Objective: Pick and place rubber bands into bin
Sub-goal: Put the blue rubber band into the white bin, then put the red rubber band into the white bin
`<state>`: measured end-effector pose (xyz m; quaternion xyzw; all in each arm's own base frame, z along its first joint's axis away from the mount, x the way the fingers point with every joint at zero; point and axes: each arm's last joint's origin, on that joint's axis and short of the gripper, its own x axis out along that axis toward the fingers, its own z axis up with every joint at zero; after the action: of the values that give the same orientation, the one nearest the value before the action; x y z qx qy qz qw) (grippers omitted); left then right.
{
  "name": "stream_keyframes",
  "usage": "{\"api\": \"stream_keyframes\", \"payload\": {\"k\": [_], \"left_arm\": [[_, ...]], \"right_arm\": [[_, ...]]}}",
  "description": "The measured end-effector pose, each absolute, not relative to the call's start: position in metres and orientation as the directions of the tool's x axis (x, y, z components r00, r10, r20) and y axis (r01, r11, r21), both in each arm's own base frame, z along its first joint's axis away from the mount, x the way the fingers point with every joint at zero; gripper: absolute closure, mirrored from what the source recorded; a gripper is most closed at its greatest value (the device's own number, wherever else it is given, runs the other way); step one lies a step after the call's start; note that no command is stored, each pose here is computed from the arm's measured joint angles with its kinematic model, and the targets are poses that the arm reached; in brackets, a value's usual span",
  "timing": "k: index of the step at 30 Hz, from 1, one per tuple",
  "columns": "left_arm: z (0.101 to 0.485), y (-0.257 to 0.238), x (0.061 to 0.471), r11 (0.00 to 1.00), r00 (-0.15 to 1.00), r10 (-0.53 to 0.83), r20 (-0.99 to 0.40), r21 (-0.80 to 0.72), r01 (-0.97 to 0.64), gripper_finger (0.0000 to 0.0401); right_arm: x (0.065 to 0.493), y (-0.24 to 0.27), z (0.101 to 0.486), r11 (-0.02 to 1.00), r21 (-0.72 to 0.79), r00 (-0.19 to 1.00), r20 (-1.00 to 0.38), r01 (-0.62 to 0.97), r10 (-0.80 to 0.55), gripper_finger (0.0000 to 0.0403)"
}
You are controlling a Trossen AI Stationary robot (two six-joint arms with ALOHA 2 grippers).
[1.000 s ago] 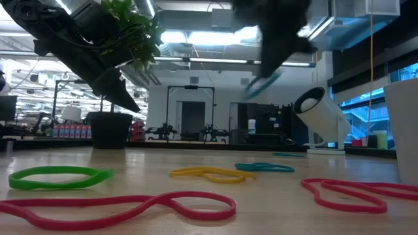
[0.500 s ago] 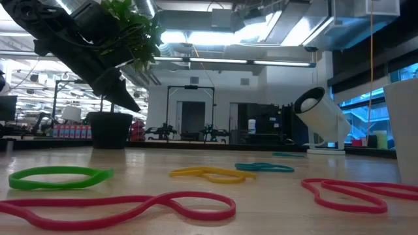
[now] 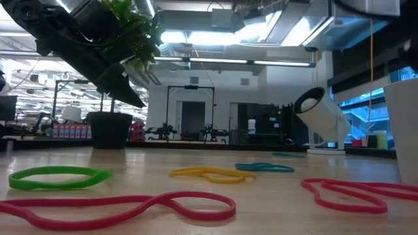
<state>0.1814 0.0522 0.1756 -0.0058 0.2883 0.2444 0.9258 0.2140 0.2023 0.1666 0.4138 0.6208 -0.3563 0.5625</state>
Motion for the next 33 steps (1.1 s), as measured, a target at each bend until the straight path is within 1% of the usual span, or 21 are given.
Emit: {"api": "stream_keyframes", "payload": {"k": [6, 14, 16, 19, 21, 23, 28, 31, 33], "left_arm": [[0.176, 0.052, 0.181, 0.88, 0.714, 0.45, -0.536, 0.131, -0.456, 0.0342], [0.179, 0.053, 0.183, 0.879, 0.734, 0.455, -0.503, 0.121, -0.462, 0.0342], [0.181, 0.053, 0.184, 0.878, 0.744, 0.458, -0.486, 0.116, -0.464, 0.0342], [0.184, 0.053, 0.186, 0.878, 0.761, 0.462, -0.455, 0.113, -0.465, 0.0342], [0.186, 0.054, 0.187, 0.879, 0.772, 0.465, -0.433, 0.117, -0.463, 0.0342], [0.187, 0.054, 0.188, 0.882, 0.78, 0.465, -0.42, 0.14, -0.45, 0.0342], [0.187, 0.051, 0.189, 0.902, 0.799, 0.425, -0.425, 0.265, -0.339, 0.0343], [0.189, 0.045, 0.191, 0.919, 0.818, 0.377, -0.434, 0.287, -0.271, 0.0343], [0.193, 0.039, 0.194, 0.926, 0.812, 0.353, -0.465, 0.299, -0.232, 0.0343]], "right_arm": [[0.213, 0.201, 0.163, 0.403, 0.037, -0.013, -0.992, 0.914, 0.122, 0.0329], [0.213, 0.201, 0.19, 0.407, 0.057, 0.002, -0.991, 0.912, 0.134, 0.0241], [0.211, 0.199, 0.199, 0.426, 0.043, -0.011, -0.992, 0.904, 0.123, 0.0223], [0.208, 0.196, 0.211, 0.493, -0.008, -0.05, -0.996, 0.87, 0.072, 0.0208], [0.204, 0.191, 0.221, 0.537, -0.037, -0.059, -0.998, 0.843, 0.024, 0.0205], [0.2, 0.184, 0.231, 0.562, -0.031, -0.015, -0.999, 0.826, -0.033, 0.0208], [0.187, 0.158, 0.248, 0.622, 0.051, 0.192, -0.968, 0.781, -0.162, 0.0233], [0.177, 0.137, 0.249, 0.657, 0.083, 0.305, -0.924, 0.749, -0.23, 0.026], [0.174, 0.124, 0.244, 0.686, 0.128, 0.416, -0.867, 0.717, -0.273, 0.0281]]}}
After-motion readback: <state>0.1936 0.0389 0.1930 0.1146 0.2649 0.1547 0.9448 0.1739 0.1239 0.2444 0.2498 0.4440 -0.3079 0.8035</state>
